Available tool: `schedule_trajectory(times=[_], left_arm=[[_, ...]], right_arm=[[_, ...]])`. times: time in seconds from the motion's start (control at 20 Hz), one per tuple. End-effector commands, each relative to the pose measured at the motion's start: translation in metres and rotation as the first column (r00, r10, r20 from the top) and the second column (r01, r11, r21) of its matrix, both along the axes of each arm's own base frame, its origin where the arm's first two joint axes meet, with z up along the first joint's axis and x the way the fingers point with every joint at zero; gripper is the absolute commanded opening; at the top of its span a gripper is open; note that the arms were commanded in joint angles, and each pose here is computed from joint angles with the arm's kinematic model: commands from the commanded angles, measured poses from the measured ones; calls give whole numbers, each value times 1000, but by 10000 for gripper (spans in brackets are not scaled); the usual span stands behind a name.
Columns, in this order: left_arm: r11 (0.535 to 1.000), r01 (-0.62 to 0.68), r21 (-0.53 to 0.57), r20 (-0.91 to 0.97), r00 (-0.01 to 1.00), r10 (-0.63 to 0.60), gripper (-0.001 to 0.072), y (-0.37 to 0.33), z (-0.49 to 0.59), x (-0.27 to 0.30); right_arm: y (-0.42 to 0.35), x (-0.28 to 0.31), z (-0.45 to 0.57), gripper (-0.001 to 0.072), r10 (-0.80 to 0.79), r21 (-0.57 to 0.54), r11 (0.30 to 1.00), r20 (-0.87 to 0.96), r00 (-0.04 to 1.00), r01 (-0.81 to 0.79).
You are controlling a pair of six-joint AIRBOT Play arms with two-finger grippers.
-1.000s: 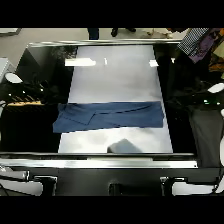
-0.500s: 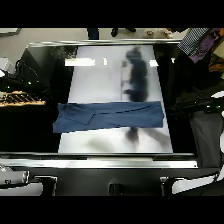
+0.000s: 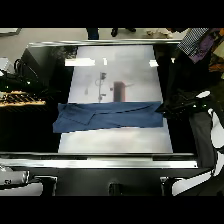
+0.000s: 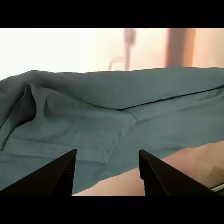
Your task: Fold the clothes and pants, and hang the long-sleeved shirts on hangers.
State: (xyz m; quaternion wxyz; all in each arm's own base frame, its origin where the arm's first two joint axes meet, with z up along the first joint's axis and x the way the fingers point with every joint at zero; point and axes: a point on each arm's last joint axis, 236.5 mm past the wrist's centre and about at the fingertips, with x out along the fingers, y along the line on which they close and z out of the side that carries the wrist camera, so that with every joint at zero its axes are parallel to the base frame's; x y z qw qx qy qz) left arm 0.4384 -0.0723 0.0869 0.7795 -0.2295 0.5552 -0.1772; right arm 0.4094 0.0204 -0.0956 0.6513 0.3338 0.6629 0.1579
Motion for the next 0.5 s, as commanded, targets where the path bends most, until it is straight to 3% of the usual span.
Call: schedule_trajectory(times=[0.0,0.05,0.1,0.15,0.2,0.25,0.45], left_arm=[[1000,-1,0,2,1000,1,458,0,0,0],[1000,-1,0,1,1000,1,457,0,0,0],[1000,0,0,1,1000,0,452,0,0,0],[1000,1,-1,0,1000,-1,405,0,0,0],[1000,3,-1,-3,1000,-3,105,-1,0,-1],[1000,2,-6,-3,1000,-2,15,-4,-1,0],[998,11,-69,-32,999,-13,15,-60,-31,-2]], right_arm=[[16,3,-9,392,38,-39,999,10,999,-37],[20,5,-9,282,43,-46,998,16,999,-42],[23,7,-8,125,42,-47,998,21,999,-41],[25,8,-5,34,37,-46,998,25,999,-36],[23,9,3,33,28,-50,998,34,999,-27],[21,11,13,33,17,-57,998,45,999,-14],[12,3,73,33,-25,-102,994,88,996,34]])
